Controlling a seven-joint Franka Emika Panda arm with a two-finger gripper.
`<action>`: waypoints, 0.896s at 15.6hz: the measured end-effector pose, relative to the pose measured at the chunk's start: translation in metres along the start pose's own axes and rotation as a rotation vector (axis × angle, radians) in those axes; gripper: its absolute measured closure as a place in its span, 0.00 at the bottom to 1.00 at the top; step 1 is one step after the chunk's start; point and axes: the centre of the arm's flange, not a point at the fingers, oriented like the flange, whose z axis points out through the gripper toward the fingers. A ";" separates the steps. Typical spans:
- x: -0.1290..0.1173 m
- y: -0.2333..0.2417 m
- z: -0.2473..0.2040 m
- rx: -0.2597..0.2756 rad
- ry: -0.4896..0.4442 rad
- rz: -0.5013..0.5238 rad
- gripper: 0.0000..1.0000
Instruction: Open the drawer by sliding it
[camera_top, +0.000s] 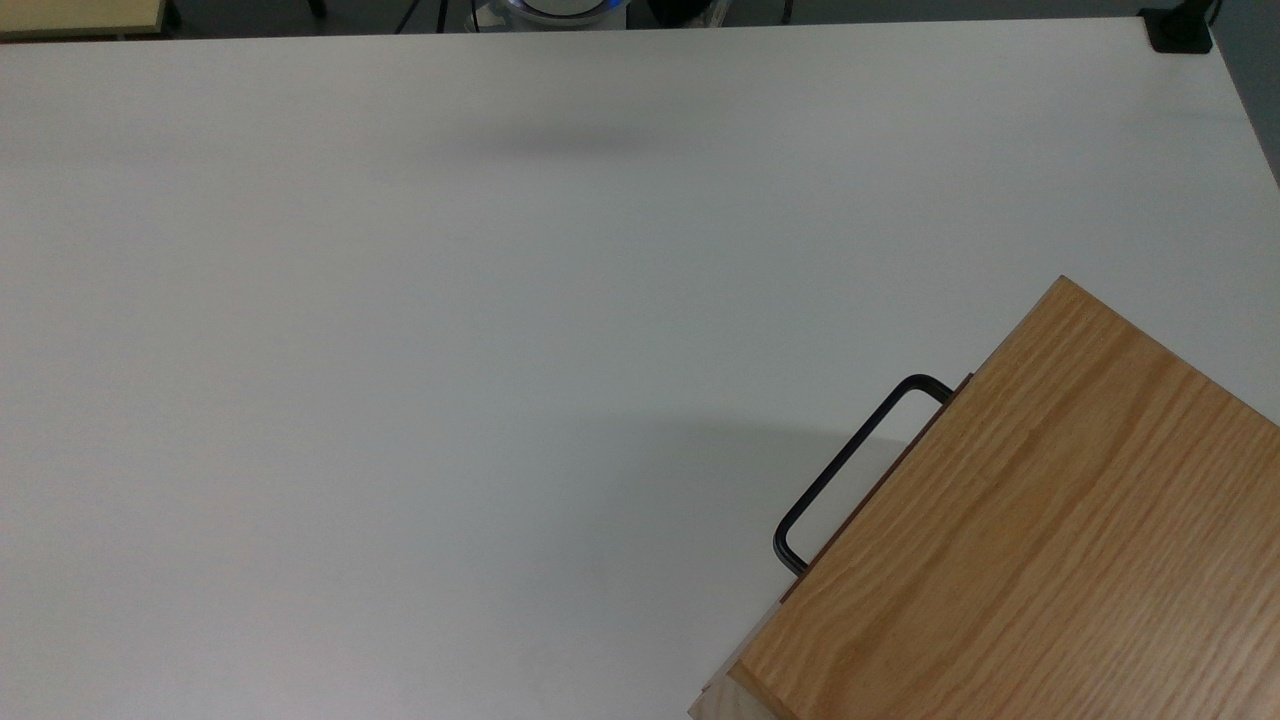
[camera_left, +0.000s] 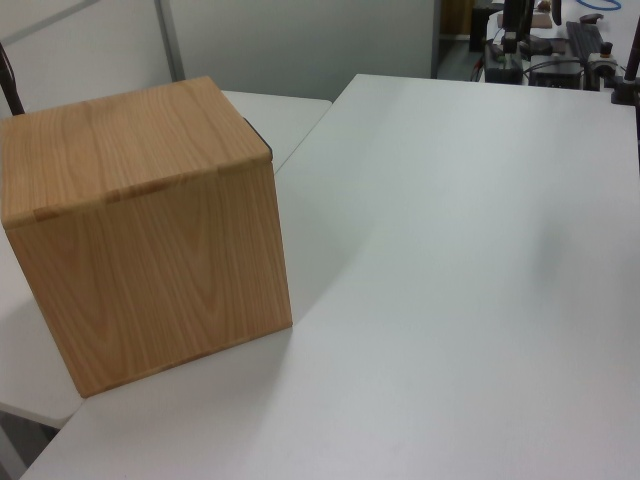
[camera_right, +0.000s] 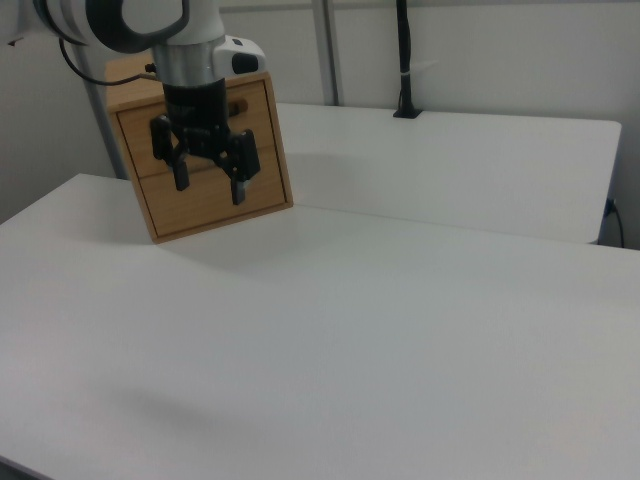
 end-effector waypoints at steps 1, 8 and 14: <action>0.000 0.000 0.000 -0.003 -0.001 0.000 0.00; 0.004 0.001 0.005 -0.005 -0.008 0.001 0.00; 0.006 0.000 0.009 -0.005 -0.016 -0.003 0.00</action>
